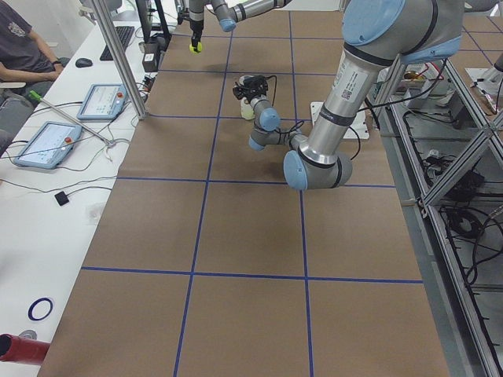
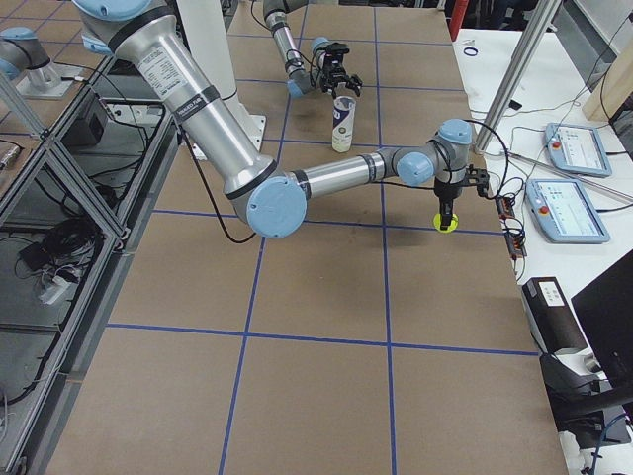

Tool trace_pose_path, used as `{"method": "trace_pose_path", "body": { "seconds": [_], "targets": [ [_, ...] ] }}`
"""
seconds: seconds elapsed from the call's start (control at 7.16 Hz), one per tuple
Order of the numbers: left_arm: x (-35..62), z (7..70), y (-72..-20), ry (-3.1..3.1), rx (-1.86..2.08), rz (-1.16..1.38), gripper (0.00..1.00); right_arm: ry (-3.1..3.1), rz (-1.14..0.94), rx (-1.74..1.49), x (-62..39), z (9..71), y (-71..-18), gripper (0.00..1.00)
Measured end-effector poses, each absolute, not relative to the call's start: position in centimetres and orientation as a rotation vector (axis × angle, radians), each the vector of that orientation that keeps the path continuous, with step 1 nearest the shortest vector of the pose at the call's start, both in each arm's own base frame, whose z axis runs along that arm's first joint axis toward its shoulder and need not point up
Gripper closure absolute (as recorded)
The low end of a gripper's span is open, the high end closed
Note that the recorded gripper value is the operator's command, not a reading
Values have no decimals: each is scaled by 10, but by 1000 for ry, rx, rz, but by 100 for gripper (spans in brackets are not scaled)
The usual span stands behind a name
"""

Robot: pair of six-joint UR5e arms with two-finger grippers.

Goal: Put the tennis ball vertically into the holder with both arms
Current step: 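Lift the tennis ball with the right gripper and carry it over the can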

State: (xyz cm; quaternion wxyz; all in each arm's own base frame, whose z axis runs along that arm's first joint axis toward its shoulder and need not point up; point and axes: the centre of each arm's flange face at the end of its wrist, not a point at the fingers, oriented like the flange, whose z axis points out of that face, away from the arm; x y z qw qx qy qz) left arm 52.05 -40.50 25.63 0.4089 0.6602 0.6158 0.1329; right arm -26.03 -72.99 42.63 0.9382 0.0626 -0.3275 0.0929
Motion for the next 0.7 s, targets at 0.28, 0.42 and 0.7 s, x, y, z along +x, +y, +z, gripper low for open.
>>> {"method": "trace_pose_path", "body": {
  "seconds": [0.28,0.42,0.7],
  "targets": [
    [522,258,-405,1548,1660,337,0,-714,203,112,-261,406,-723,100],
    [523,259,-405,1546,1658,339,0,-739,221,92,-260,385,-716,100],
    [525,260,-403,1550,1652,341,0,-759,245,64,-258,346,-700,100]
  ]
}}
